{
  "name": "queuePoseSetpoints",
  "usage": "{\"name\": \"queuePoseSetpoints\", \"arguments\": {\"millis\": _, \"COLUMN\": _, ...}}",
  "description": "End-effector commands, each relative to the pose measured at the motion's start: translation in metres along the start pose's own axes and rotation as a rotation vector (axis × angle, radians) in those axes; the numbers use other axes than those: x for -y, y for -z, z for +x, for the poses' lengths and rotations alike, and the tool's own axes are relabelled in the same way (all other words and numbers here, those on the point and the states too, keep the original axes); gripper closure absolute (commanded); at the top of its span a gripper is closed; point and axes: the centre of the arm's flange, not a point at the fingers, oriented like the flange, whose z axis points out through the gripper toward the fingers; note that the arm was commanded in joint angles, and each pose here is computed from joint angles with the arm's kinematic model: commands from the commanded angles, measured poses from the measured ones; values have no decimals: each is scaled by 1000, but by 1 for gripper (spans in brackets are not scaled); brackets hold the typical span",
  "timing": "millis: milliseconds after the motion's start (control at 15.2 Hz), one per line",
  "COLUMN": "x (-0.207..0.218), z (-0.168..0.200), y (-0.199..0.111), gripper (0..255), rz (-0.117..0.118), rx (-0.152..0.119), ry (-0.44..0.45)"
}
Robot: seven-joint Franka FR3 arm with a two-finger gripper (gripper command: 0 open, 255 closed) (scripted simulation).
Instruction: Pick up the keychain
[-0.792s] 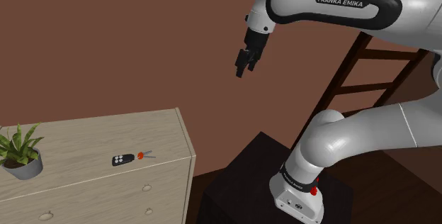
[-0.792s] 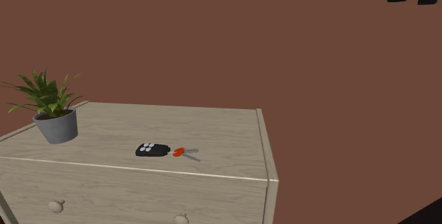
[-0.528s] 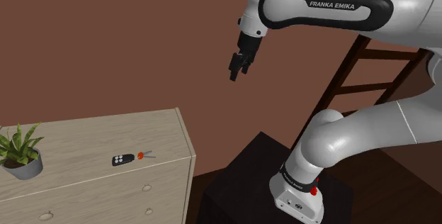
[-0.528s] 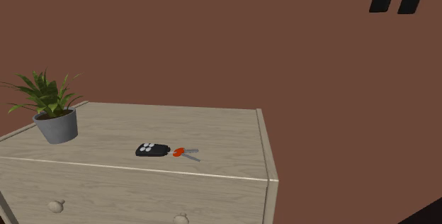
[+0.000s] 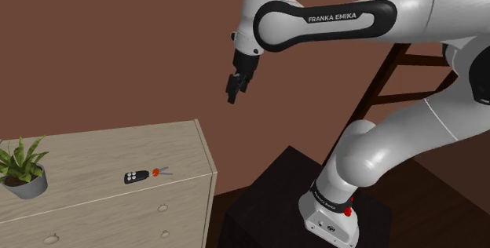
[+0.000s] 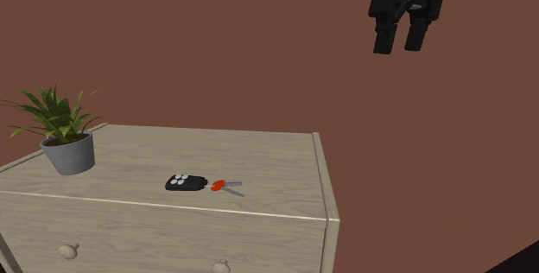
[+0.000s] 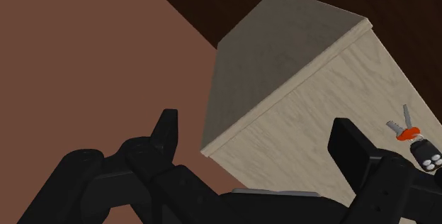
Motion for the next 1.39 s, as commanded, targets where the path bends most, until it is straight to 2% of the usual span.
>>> {"name": "queuePoseSetpoints", "arguments": {"millis": 0, "x": 20, "z": 13, "y": -14, "gripper": 0, "rz": 2, "rx": -3, "ry": 43}}
{"name": "queuePoseSetpoints", "arguments": {"millis": 660, "x": 117, "z": 71, "y": -78, "gripper": 0, "rz": 12, "rx": -13, "ry": 254}}
{"name": "queuePoseSetpoints", "arguments": {"millis": 1320, "x": 225, "z": 107, "y": -140, "gripper": 0, "rz": 21, "rx": -22, "ry": 465}}
